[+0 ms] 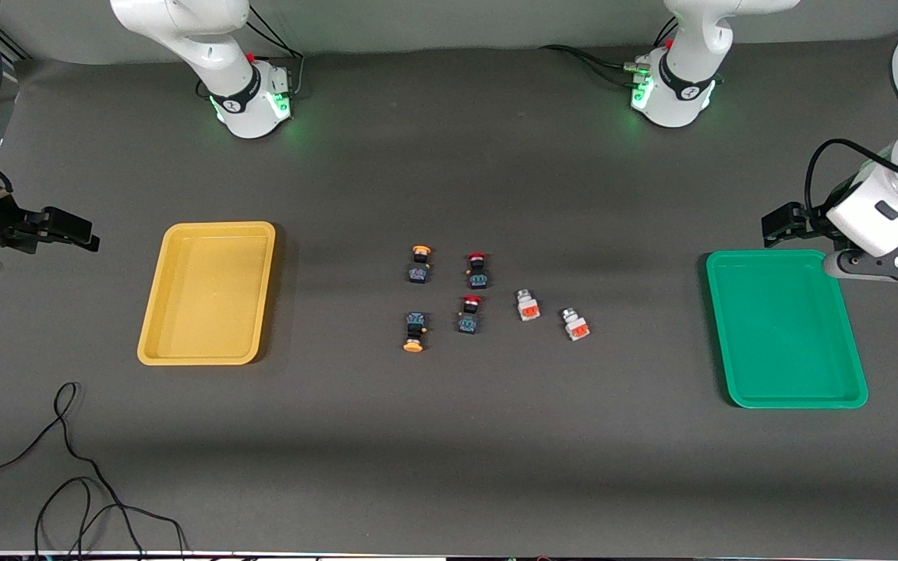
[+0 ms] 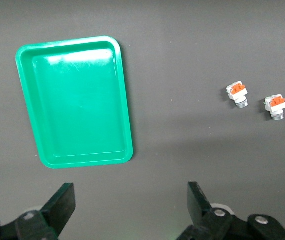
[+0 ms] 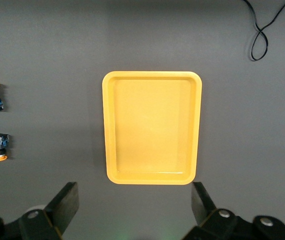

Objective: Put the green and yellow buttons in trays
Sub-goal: 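Move both grippers from rest toward the buttons in the middle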

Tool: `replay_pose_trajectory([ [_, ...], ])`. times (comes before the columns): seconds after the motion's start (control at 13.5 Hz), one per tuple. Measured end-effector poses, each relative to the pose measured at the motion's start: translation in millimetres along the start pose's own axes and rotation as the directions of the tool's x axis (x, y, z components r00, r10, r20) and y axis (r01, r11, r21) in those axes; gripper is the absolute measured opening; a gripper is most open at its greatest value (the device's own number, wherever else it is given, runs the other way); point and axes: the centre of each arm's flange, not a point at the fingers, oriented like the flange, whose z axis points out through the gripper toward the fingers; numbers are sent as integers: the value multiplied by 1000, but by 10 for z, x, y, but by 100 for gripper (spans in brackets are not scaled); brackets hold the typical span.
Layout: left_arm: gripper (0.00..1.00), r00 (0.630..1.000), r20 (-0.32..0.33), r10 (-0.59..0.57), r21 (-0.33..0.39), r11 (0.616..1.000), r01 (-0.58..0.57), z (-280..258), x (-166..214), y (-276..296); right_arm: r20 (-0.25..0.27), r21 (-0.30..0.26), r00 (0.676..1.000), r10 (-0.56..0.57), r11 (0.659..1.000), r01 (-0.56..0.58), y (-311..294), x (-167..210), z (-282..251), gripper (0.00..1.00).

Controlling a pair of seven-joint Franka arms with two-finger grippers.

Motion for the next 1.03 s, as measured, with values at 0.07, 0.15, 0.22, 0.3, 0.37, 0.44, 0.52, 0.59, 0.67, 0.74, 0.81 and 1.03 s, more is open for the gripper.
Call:
replay_pose_trajectory([
  [0.07,100,1000,7,0,0,1000,0,4,-8,-1,1,0,1000,0,1000,0,0,-1,1,100],
  [0.15,100,1000,17,0,0,1000,0,10,-19,-1,2,0,1000,0,1000,0,0,-2,2,100],
  [0.22,100,1000,22,0,0,1000,0,13,-25,-2,1,0,1000,0,1000,0,0,-1,0,100],
  [0.3,100,1000,24,-1,0,1000,1,13,-27,-3,0,0,1000,0,1000,0,0,-2,-7,100],
  [0.37,100,1000,25,-2,0,1000,2,13,-28,-6,0,0,1000,0,1000,0,0,-3,-12,100],
  [0.44,100,1000,28,-3,0,1000,3,15,-32,-10,1,0,1000,0,1000,0,0,-5,-14,100],
  [0.52,100,999,37,-4,0,1000,4,20,-42,-12,3,0,1000,0,1000,0,0,-6,-12,100],
  [0.59,100,999,42,-4,-2,1000,4,22,-48,-9,12,0,1000,-1,1000,1,-1,-15,-4,100],
  [0.67,100,999,42,-15,-6,1000,15,20,-48,-1,32,1,999,-2,1000,2,-12,-37,13,100],
  [0.74,100,998,42,-52,-17,998,53,16,-47,25,45,1,999,-9,1000,9,-50,-51,27,100],
  [0.81,100,994,45,-103,-40,994,104,14,-47,79,56,-1,998,-25,1000,25,-144,-60,43,100],
  [1.03,100,975,73,-209,-68,974,214,76,-24,494,73,-12,997,-33,999,34,-625,-91,101,100],
])
